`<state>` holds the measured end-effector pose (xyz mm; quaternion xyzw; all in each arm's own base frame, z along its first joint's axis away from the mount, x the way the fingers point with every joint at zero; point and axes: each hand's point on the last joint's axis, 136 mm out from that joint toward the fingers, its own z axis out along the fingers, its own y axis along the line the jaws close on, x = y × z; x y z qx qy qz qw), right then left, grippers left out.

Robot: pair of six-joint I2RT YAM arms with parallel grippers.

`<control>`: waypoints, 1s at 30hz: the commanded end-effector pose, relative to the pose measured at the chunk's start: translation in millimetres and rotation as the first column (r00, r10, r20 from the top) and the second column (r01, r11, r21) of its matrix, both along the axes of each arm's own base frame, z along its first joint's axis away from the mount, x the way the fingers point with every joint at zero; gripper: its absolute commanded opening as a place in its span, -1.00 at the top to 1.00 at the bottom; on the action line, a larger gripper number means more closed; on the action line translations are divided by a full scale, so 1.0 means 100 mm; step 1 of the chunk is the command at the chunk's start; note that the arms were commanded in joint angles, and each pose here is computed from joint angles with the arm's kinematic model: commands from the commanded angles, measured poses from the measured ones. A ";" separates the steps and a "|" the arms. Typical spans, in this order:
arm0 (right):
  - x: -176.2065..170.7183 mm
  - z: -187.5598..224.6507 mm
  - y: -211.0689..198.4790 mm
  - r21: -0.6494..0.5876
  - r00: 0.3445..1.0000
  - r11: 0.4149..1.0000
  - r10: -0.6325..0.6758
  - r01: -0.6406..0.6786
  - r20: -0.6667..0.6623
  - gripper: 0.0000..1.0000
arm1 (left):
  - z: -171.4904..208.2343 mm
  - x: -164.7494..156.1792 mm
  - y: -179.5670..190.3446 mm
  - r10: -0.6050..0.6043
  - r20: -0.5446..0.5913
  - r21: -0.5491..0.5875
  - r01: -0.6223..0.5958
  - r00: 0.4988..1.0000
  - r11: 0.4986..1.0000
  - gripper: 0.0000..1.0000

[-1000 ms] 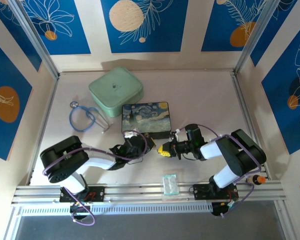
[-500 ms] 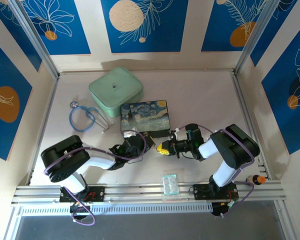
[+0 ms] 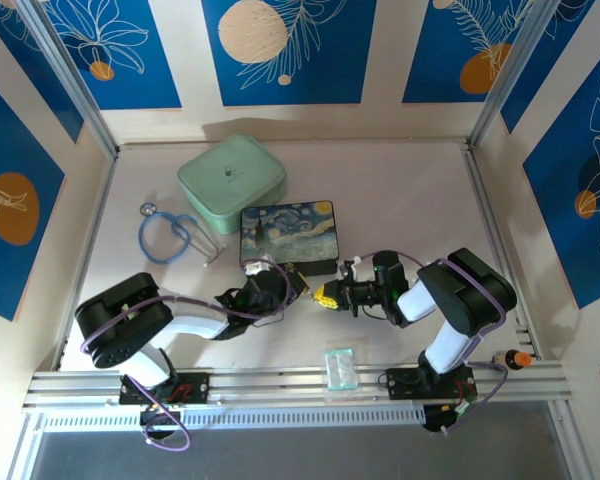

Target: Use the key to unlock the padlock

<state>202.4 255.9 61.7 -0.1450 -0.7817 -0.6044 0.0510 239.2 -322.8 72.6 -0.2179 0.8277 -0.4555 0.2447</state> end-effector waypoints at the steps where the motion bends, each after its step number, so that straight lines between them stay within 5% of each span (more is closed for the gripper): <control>1: 0.21 0.02 0.00 -0.011 0.991 0.993 -0.112 0.113 0.071 1.00 | 0.55 -0.07 -0.32 -0.087 0.047 -0.179 0.094 0.995 0.979 1.00; 30: 0.22 0.05 0.25 -0.027 0.942 0.951 -0.300 0.308 0.149 1.00 | 0.44 -0.10 -0.29 -0.034 -0.064 -0.143 0.024 0.997 0.989 1.00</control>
